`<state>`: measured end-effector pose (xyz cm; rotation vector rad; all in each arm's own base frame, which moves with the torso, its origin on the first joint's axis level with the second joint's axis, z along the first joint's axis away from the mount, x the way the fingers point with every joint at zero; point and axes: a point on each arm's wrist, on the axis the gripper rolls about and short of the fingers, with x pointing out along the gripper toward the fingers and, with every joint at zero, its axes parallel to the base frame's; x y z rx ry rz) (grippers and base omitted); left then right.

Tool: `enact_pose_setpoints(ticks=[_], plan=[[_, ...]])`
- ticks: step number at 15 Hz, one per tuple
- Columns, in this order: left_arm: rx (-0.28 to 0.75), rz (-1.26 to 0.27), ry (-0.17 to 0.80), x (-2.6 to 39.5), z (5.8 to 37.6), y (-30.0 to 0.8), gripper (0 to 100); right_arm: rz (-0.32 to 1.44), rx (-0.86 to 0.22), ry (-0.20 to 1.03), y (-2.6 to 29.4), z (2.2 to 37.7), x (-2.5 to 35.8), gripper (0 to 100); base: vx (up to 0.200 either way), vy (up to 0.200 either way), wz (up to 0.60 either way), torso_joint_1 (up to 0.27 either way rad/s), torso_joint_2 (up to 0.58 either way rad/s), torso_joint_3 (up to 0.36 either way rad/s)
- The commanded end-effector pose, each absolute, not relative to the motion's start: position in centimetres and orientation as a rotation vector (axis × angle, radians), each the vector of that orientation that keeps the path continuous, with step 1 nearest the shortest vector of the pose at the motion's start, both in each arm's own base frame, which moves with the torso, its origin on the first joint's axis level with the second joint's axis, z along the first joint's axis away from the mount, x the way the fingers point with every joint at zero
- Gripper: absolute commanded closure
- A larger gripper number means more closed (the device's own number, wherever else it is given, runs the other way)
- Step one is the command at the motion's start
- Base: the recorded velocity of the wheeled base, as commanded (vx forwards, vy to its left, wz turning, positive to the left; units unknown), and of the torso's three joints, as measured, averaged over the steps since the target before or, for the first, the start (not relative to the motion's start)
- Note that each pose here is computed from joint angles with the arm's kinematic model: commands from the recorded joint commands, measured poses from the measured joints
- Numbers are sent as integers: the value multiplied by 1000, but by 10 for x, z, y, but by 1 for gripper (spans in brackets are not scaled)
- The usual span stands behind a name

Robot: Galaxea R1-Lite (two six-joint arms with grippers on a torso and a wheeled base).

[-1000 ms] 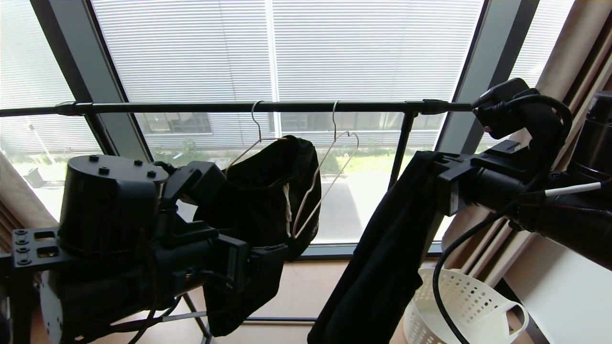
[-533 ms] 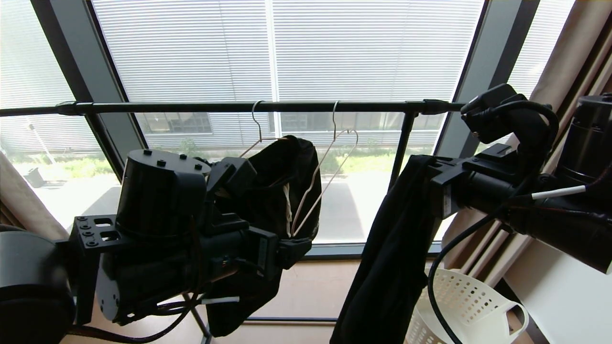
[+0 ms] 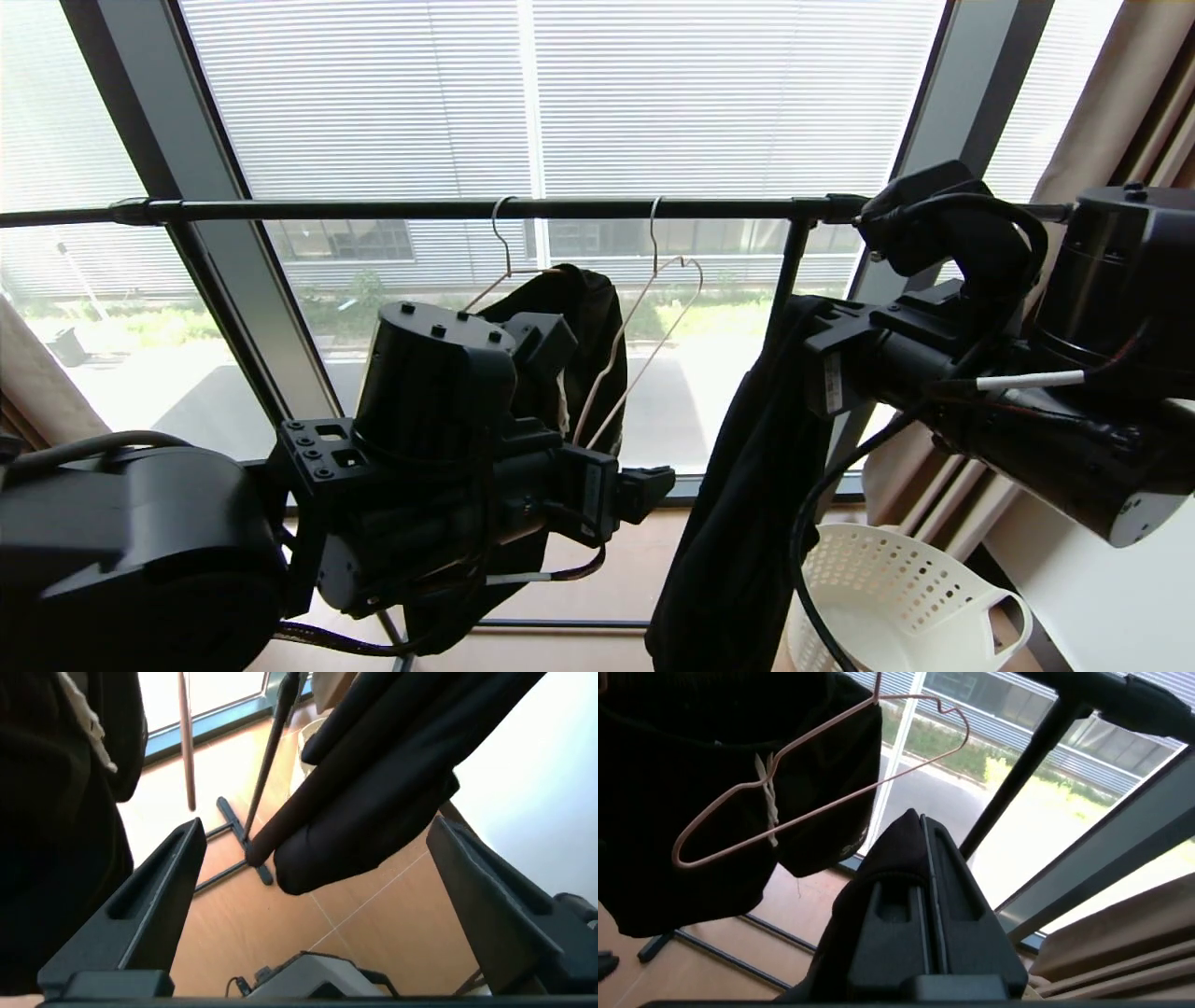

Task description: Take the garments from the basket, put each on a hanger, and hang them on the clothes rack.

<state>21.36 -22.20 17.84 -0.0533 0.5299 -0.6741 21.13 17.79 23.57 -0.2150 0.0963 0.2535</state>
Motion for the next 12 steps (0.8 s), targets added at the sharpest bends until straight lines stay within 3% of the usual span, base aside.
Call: enact_pose_setpoints(ticks=[1, 12], plan=[[-51, -695, 525, 220, 170, -242, 0, 207, -207, 80, 193, 225, 222, 100, 0, 0, 0, 0, 0, 0], [-78, -684, 497, 247, 164, -285, 0, 222, -192, 47, 207, 228, 208, 100, 0, 0, 0, 0, 0, 0]])
